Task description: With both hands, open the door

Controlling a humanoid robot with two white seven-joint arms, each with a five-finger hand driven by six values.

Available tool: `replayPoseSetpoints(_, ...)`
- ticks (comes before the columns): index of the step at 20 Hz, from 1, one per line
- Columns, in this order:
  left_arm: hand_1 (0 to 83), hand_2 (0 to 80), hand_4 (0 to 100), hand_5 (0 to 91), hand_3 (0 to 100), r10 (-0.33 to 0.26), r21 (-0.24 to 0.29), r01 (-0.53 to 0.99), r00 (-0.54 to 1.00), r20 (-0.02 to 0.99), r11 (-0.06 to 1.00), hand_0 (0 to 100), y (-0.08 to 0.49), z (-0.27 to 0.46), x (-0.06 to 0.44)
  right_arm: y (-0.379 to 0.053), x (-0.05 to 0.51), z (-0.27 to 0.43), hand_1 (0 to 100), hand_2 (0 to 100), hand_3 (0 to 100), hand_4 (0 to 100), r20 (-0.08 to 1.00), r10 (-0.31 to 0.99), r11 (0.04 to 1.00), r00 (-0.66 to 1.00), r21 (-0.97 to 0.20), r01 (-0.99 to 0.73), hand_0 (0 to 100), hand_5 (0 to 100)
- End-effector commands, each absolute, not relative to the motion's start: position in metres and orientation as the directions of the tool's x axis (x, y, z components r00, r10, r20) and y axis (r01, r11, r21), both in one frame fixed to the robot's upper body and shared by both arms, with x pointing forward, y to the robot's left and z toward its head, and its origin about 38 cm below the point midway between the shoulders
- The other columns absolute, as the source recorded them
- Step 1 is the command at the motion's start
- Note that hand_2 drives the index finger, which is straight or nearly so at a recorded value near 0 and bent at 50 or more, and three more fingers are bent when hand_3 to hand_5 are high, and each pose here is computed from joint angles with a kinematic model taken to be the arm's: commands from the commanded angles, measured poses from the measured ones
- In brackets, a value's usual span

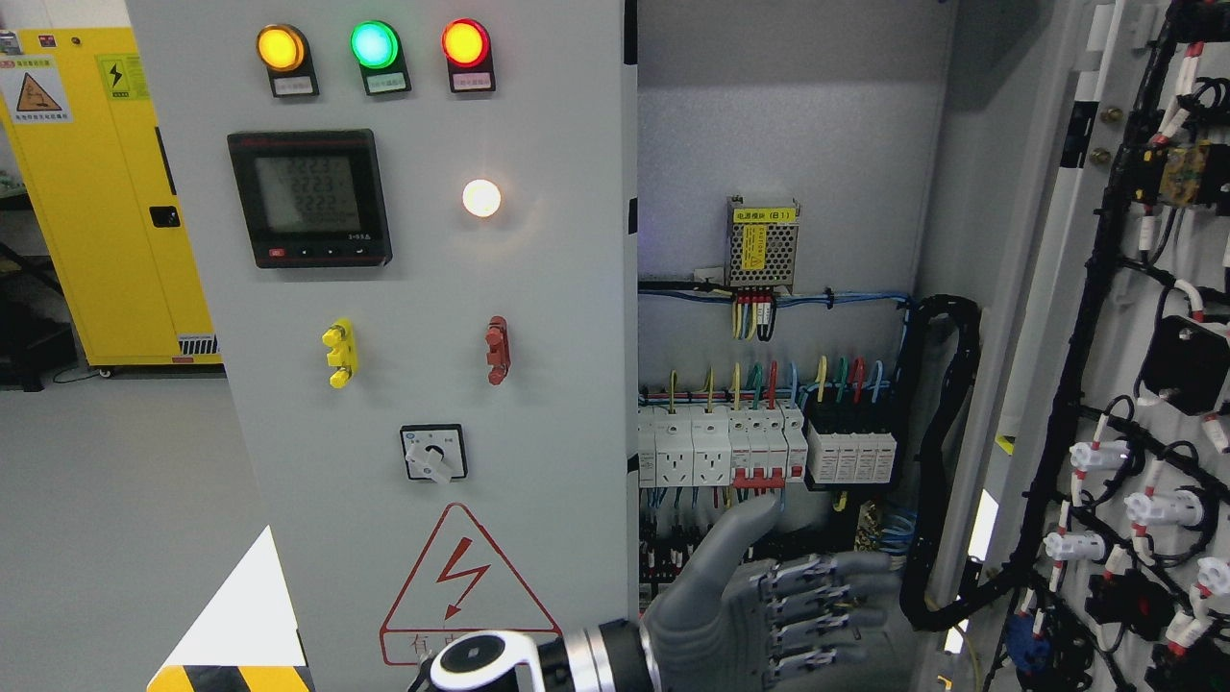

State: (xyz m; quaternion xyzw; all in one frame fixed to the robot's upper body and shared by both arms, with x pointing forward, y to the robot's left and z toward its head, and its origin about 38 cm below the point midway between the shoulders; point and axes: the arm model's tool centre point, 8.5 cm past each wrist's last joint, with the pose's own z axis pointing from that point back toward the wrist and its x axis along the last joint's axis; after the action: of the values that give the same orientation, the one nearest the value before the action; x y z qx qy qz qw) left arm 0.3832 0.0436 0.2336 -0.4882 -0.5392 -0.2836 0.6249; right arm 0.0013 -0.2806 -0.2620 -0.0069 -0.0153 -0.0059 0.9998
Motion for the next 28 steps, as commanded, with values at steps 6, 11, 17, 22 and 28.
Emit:
replayPoseSetpoints(6, 6.1, 6.6, 0, 0.0, 10, -0.034, -0.115, 0.686, 0.200, 0.979, 0.718, 3, 0.144, 0.030, 0.269, -0.281, 0.001, -0.262, 6, 0, 0, 0, 0.031, -0.013, 1.000, 0.999, -0.015, 0.013, 22, 0)
replayPoseSetpoints(11, 7.5, 8.4, 0, 0.0, 13, -0.176, -0.006, 0.619, 0.232, 0.957, 0.785, 3, 0.212, -0.060, 0.226, -0.281, 0.001, -0.262, 7, 0, 0, 0, 0.030, -0.011, 1.000, 0.999, -0.015, 0.012, 21, 0)
replayPoseSetpoints(17, 8.0, 7.8, 0, 0.0, 15, -0.217, -0.006, 0.426, 0.473, 0.854, 0.905, 3, 0.307, -0.159, 0.155, -0.283, 0.001, -0.261, 6, 0, 0, 0, 0.030, -0.009, 1.000, 1.000, 0.022, 0.008, 21, 0)
replayPoseSetpoints(22, 8.3, 6.8, 0, 0.0, 15, -0.049, -0.090, 0.156, 0.711, 0.702, 0.984, 3, 0.323, -0.217, 0.078, -0.286, 0.001, -0.261, 6, 0, 0, 0, 0.027, -0.009, 0.999, 1.000, 0.043, 0.008, 21, 0)
replayPoseSetpoints(28, 11.7, 0.0, 0, 0.0, 0, 0.090, -0.139, -0.025, 0.868, 0.488, 0.990, 5, 0.317, -0.239, 0.006, -0.288, 0.001, -0.261, 6, 0, 0, 0, 0.026, -0.010, 1.000, 1.000, -0.015, 0.011, 22, 0)
